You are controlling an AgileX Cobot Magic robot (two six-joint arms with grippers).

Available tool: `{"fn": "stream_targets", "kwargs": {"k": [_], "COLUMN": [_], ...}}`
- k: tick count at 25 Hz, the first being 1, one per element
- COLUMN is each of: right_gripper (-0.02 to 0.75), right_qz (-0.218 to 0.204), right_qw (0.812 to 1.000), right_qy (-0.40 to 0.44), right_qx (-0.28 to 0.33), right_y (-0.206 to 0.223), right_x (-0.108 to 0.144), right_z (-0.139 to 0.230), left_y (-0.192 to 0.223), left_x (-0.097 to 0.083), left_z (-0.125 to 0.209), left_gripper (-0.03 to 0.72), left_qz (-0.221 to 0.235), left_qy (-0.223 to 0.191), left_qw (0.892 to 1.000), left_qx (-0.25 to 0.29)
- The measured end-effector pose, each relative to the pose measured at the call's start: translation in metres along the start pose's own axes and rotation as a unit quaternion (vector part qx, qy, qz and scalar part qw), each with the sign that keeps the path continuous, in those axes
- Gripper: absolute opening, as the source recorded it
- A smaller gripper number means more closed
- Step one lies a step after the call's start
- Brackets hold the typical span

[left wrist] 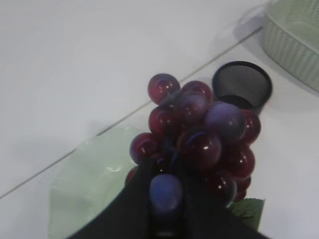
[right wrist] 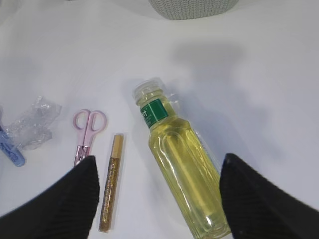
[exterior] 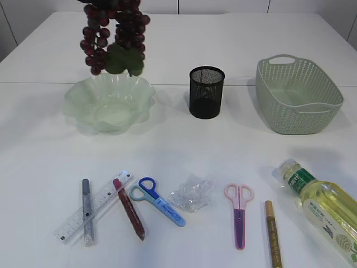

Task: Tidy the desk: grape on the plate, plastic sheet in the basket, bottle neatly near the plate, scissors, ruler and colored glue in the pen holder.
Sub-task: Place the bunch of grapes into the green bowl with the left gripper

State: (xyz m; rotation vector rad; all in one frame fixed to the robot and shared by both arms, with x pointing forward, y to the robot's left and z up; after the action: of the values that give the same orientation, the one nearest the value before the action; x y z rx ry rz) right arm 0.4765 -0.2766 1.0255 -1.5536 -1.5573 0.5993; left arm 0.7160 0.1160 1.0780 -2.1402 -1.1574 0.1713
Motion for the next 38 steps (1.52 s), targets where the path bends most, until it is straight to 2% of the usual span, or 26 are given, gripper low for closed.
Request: {"fn": "stream_targets", "kwargs": {"k": [5, 9, 18, 20, 23, 25, 28, 31, 38], "right_gripper": [0.583, 0.583, 0.583, 0.583, 0.583, 0.583, 0.583, 0.583, 0.583], "right_qz": [0.000, 0.000, 0.003, 0.004, 0.005, 0.005, 0.005, 0.005, 0.004], "right_qw": [1.000, 1.000, 1.000, 1.000, 1.000, 1.000, 1.000, 1.000, 1.000], "right_qy": [0.000, 0.000, -0.001, -0.002, -0.002, -0.002, -0.002, -0.002, -0.002], "right_qx": [0.002, 0.002, 0.008, 0.011, 0.011, 0.012, 0.012, 0.012, 0.003], "right_y": [0.000, 0.000, 0.000, 0.000, 0.000, 0.000, 0.000, 0.000, 0.000], "right_x": [0.000, 0.000, -0.001, -0.001, -0.002, -0.002, -0.002, -0.002, -0.001], "right_z": [0.001, 0.001, 0.003, 0.004, 0.004, 0.004, 0.004, 0.004, 0.001], "left_y": [-0.007, 0.007, 0.080, 0.094, 0.105, 0.105, 0.104, 0.102, 0.063], "left_x": [0.055, 0.074, 0.066, 0.063, 0.059, 0.058, 0.055, 0.049, 0.048], "left_z": [0.011, 0.028, 0.081, 0.094, 0.104, 0.104, 0.107, 0.113, 0.103], "left_gripper": [0.064, 0.066, 0.083, 0.126, 0.258, 0.362, 0.472, 0.509, 0.517], "left_qz": [-0.056, -0.067, -0.033, -0.026, -0.017, -0.014, -0.006, 0.007, 0.005], "left_qy": [-0.032, -0.046, -0.079, -0.083, -0.092, -0.096, -0.099, -0.100, -0.107], "left_qw": [0.998, 0.997, 0.994, 0.993, 0.992, 0.992, 0.990, 0.988, 0.984], "left_qx": [-0.013, 0.003, 0.062, 0.077, 0.086, 0.086, 0.096, 0.115, 0.142]}}
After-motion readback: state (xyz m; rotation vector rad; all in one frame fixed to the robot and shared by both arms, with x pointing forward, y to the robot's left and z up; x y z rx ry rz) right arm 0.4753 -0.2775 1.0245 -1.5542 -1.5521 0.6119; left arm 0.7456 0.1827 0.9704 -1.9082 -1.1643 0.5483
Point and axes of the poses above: a point on each arm's last joint axis where the gripper is mounted, y pointing out along that axis toward the gripper, x along the wrist's bending axis when the last joint is at zero, z = x × y, the point moved 9 cm from there along y, pointing out along that axis toward the gripper, and after that the axes turned 8 degrees about y, right-handed, at the moved point
